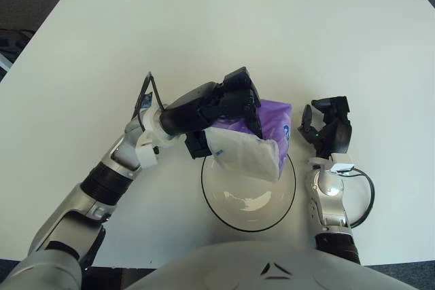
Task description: Put the tissue paper into the plate.
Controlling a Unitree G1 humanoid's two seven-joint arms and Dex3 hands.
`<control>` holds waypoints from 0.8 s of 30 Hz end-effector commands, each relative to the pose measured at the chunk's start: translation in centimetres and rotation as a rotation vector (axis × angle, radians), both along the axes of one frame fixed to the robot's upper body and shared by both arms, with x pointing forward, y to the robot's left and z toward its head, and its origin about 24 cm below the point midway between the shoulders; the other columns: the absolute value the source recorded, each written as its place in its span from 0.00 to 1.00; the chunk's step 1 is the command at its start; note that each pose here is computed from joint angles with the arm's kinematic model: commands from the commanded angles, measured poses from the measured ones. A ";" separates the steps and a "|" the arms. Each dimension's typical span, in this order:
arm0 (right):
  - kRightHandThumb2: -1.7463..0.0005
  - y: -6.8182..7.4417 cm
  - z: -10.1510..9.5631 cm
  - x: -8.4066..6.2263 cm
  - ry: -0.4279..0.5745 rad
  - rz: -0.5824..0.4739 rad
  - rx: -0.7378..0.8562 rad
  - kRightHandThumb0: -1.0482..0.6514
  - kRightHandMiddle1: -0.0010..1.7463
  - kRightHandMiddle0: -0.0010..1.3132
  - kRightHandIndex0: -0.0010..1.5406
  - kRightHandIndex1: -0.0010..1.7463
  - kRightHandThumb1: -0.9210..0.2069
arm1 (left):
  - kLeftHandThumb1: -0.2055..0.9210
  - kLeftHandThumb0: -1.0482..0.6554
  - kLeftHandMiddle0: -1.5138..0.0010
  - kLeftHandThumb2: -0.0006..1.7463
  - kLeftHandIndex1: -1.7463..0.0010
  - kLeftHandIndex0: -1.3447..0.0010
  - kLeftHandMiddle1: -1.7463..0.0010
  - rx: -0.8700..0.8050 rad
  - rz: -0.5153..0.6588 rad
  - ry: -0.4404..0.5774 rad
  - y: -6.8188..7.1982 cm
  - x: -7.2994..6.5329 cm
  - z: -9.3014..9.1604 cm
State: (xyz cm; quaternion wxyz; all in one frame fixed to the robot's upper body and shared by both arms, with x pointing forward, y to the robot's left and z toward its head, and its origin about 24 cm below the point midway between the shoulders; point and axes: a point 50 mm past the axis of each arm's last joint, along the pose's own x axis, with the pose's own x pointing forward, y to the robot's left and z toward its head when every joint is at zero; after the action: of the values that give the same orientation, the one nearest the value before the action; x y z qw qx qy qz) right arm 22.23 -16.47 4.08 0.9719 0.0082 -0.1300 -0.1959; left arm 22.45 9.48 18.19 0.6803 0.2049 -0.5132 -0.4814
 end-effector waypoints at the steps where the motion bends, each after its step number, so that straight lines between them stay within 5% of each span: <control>1: 0.50 -0.2 -4.6 -1.9 0.224 -0.012 0.004 0.39 1.00 0.26 0.32 0.77 0.22 | 0.16 0.61 0.43 0.97 0.02 0.51 0.00 0.055 -0.061 -0.098 -0.2 -0.2 0.6; 8: 0.49 -0.2 -4.5 -1.9 0.210 -0.009 0.007 0.39 1.00 0.26 0.32 0.77 0.23 | 0.18 0.61 0.42 0.96 0.00 0.54 0.03 0.080 -0.042 -0.157 0.8 -1.2 0.3; 24: 0.50 -0.3 -4.5 -2.1 0.224 -0.019 0.006 0.39 1.00 0.26 0.32 0.76 0.22 | 0.15 0.61 0.40 0.97 0.05 0.50 0.01 0.194 0.007 -0.242 0.6 -1.1 -0.1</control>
State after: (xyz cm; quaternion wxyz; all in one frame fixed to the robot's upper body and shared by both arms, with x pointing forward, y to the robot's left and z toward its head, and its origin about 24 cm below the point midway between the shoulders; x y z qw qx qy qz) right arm 22.30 -16.45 4.08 0.9719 0.0090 -0.1305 -0.1959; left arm 21.52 9.67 17.99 0.5962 0.3233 -0.5235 -0.5156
